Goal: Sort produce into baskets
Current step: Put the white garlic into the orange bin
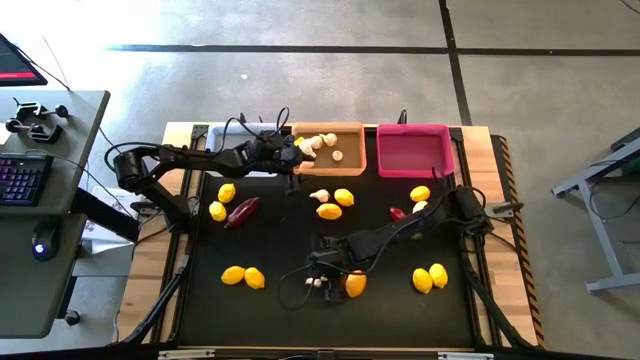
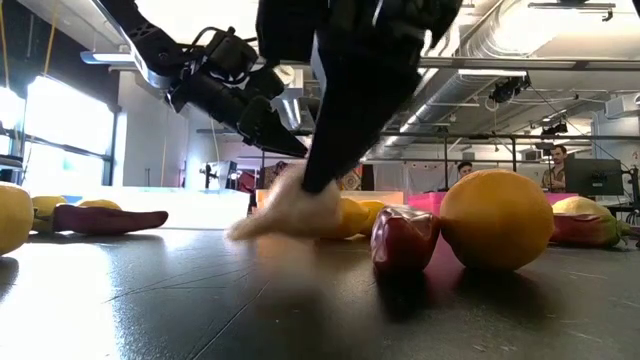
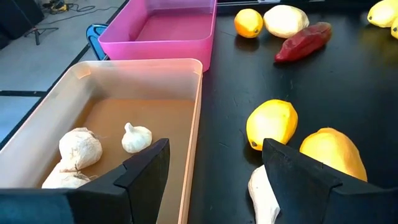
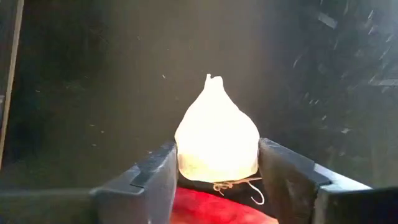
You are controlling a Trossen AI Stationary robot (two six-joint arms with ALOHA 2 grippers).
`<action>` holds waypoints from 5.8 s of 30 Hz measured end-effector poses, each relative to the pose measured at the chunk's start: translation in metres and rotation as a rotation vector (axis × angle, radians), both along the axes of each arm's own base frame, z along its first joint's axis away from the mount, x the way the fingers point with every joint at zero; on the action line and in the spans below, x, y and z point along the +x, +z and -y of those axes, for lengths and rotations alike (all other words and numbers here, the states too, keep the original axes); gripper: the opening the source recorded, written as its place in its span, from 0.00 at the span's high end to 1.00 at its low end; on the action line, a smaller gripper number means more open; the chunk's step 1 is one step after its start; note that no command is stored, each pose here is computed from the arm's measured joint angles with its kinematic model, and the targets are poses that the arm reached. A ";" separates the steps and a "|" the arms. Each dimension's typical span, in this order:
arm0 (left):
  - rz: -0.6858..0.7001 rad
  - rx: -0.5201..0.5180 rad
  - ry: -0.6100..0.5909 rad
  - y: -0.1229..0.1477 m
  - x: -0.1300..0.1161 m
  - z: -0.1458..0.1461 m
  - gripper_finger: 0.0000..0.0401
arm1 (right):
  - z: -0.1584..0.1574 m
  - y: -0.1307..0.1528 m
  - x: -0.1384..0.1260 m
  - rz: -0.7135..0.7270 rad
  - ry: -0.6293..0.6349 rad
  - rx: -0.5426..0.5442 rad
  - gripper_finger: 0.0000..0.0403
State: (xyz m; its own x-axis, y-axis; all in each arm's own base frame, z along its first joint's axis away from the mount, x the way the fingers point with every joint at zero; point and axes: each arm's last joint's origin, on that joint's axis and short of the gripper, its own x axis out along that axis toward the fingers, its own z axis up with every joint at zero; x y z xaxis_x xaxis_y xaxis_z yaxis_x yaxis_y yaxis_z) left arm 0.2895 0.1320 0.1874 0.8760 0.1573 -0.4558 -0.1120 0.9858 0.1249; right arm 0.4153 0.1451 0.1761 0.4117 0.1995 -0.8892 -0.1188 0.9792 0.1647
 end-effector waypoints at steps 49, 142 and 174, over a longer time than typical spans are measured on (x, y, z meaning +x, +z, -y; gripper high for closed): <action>0.164 0.007 -0.026 0.072 -0.042 0.011 0.39 | 0.373 0.053 -0.097 0.066 -0.554 -0.322 0.57; 0.241 -0.133 -0.328 -0.022 -0.045 0.102 0.83 | 0.245 -0.010 -0.015 0.141 -0.330 -0.111 0.29; 0.246 -0.124 -0.331 -0.021 -0.045 0.102 0.83 | 0.265 0.054 -0.041 0.263 -0.379 -0.186 0.75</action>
